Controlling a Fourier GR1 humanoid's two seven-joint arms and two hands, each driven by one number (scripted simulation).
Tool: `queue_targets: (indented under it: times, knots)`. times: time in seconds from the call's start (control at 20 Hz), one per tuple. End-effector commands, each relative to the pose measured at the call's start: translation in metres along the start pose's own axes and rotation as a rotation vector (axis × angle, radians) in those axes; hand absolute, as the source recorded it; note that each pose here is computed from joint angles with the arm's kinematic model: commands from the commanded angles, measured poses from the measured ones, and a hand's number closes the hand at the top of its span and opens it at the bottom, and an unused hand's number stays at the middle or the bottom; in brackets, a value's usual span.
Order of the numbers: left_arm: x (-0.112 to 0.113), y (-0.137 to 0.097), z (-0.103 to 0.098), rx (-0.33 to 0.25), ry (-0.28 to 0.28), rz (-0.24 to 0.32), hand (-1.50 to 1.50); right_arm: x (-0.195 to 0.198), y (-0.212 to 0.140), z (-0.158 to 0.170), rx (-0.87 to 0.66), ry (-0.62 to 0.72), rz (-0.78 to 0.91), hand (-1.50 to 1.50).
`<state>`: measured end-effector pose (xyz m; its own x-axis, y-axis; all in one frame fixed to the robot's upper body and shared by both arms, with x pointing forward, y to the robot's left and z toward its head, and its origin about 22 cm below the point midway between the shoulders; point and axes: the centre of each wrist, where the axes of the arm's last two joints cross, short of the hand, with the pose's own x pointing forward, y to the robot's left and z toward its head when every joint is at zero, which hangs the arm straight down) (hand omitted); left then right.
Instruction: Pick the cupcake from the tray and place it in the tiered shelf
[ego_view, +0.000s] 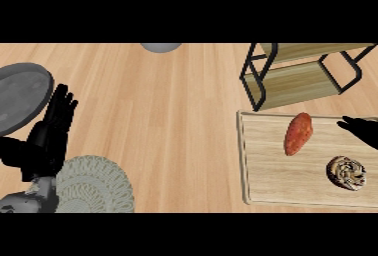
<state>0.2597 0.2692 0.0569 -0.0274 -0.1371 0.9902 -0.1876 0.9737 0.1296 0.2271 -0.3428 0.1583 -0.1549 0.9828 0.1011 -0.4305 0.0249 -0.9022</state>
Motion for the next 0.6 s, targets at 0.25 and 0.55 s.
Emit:
queue_targets:
  times: [0.25, 0.55]
  knots:
    - [0.01, -0.002, -0.008, -0.002, 0.01, 0.004, 0.0, -0.009, 0.031, -0.016, 0.018, 0.005, 0.024, -1.5]
    - [0.014, 0.01, 0.0, -0.015, 0.004, -0.003, 0.0, -0.034, 0.028, -0.027, 0.014, -0.018, -0.037, -1.5]
